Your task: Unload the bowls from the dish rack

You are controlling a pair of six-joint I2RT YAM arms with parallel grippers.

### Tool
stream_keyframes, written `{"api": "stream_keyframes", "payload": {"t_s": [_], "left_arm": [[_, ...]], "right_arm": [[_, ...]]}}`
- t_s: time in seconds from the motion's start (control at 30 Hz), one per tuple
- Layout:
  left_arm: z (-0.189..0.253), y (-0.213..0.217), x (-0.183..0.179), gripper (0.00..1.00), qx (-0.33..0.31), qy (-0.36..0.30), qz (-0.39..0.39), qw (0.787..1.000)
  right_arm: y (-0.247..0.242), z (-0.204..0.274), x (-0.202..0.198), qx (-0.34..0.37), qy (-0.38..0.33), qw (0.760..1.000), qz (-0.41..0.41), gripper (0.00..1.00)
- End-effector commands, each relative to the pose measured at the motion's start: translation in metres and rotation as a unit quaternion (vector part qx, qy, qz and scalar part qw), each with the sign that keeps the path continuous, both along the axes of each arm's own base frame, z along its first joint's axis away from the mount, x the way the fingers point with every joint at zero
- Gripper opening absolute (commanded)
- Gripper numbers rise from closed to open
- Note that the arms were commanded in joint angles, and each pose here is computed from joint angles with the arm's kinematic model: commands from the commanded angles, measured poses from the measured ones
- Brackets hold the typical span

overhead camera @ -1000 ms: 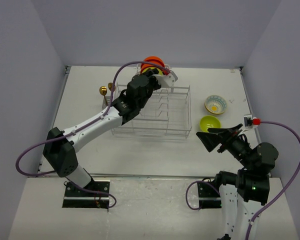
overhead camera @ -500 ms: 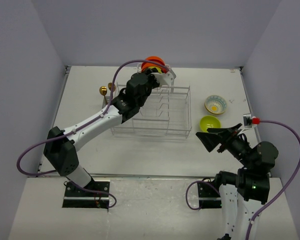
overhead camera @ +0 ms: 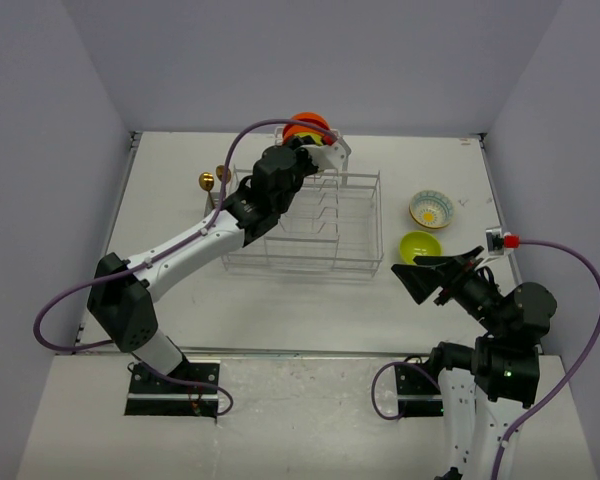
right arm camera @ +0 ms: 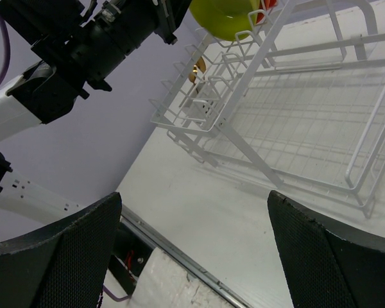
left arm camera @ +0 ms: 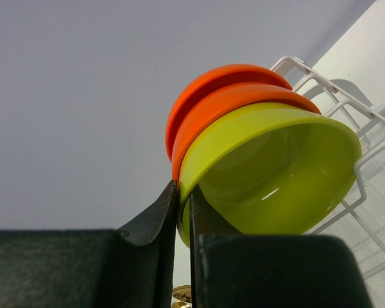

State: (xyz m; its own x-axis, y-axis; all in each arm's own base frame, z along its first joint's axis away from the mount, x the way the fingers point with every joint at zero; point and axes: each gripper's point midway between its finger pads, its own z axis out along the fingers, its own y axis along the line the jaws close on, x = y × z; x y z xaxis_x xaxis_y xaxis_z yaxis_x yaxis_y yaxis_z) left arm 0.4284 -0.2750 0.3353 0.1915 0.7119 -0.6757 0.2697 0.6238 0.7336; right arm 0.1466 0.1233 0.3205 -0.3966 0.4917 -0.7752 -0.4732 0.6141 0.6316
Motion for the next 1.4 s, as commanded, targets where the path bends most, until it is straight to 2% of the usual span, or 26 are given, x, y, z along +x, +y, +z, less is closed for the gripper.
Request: {"api": "stream_keyframes", "payload": {"t_s": [0.0, 0.6, 0.93, 1.37], "left_arm": [[0.023, -0.013, -0.009, 0.0, -0.045, -0.02, -0.026, 0.998], [0.059, -0.011, -0.026, 0.0, -0.089, -0.089, 0.004, 0.992], [0.056, -0.014, -0.033, 0.0, -0.092, -0.085, -0.001, 0.992], [0.065, -0.009, -0.049, 0.0, -0.134, -0.085, 0.009, 0.987]], "right_arm": [[0.002, 0.006, 0.001, -0.007, -0.014, 1.0, 0.011, 0.95], [0.001, 0.006, 0.003, -0.007, -0.013, 1.0, 0.01, 0.95], [0.001, 0.007, 0.003, -0.008, -0.015, 1.0, 0.012, 0.95], [0.003, 0.009, 0.001, -0.009, -0.016, 1.0, 0.015, 0.95]]}}
